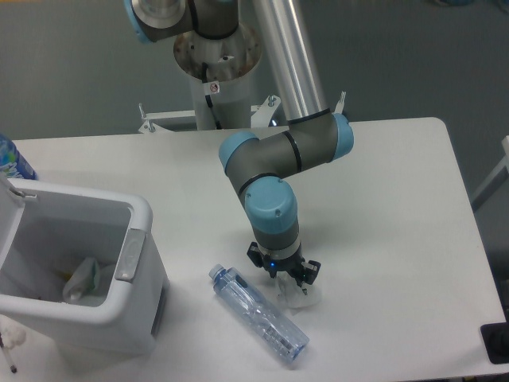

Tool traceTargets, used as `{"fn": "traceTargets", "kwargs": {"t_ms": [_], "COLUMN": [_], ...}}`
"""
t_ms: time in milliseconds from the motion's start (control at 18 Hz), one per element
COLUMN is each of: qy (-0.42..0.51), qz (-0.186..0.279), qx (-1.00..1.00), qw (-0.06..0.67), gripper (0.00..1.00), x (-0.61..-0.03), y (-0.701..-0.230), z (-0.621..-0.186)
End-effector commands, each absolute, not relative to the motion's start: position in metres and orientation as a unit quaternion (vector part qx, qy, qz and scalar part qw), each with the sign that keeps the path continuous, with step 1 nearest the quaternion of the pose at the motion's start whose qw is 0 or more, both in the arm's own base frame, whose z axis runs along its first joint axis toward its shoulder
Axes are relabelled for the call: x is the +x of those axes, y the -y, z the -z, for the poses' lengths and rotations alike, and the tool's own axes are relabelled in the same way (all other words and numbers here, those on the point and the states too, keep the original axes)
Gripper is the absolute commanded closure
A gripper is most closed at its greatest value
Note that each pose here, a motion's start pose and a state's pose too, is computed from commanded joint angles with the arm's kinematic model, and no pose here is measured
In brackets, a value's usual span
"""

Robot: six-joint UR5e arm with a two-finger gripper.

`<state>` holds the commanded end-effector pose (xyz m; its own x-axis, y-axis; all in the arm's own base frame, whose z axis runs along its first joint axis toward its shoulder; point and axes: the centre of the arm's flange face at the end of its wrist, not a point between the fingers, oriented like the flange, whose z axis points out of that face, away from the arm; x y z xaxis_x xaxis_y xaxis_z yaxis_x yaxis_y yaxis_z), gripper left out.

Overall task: Place the trash in the trash can
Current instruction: 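Close the gripper on the crumpled white tissue and lift it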

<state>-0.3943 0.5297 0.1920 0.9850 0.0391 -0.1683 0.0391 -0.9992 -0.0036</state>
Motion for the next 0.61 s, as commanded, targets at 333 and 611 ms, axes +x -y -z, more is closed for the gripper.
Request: {"fn": "traceTargets", "kwargs": {"t_ms": [333, 611], "qy": [0.032, 0.051], "qz": [-0.090, -0.099], "qx": [-0.995, -0.993], "qw": [0.011, 0.024], "gripper": [1.00, 1.00], "x": [-0.412, -0.433], "y": [-0.518, -0.507], "z": [-0.209, -0.226]}}
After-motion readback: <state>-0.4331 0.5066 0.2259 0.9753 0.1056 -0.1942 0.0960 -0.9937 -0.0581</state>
